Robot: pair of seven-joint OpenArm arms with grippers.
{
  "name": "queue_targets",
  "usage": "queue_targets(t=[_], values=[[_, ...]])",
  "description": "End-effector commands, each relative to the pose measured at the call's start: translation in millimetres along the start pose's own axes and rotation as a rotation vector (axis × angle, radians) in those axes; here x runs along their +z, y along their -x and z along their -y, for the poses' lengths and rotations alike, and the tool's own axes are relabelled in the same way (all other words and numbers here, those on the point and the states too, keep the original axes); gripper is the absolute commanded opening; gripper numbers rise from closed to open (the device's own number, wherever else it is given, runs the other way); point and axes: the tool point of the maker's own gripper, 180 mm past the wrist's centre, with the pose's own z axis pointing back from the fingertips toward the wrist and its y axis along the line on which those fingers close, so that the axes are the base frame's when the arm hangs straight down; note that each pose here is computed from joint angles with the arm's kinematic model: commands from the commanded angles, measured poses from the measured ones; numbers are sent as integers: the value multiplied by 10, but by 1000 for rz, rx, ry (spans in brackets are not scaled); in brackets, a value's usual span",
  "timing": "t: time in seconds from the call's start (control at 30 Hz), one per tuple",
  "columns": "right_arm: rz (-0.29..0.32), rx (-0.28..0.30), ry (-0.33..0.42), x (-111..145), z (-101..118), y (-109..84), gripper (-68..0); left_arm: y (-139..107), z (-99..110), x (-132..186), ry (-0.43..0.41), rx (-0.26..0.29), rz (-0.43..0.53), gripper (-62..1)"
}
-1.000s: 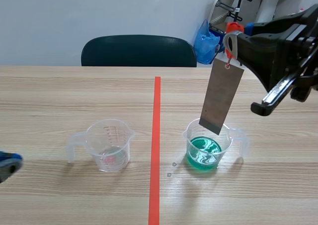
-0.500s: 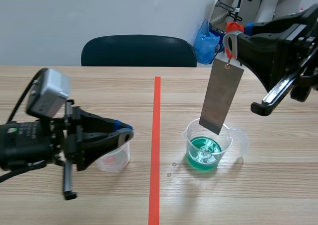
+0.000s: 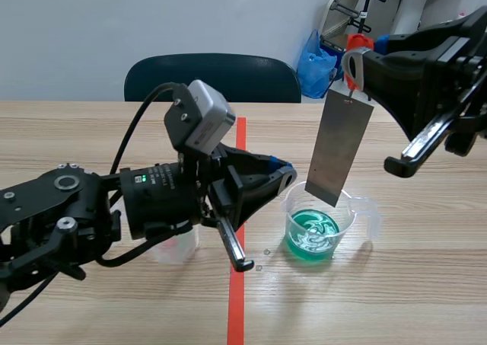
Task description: Do the redox reaction experiment
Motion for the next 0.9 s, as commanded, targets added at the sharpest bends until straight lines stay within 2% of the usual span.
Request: queue_targets(t=[0.0,0.27,0.87], values=[[43,14,1,-5,18,-137,-669,-15,-33,-24,-3,8,15,-582],[43,14,1,-5,18,-137,-669,46,-108,-127,-37,31,16,-582],[43,14,1,-5,18,-137,-669,-48,-158,-220,-56,20,40,-582]])
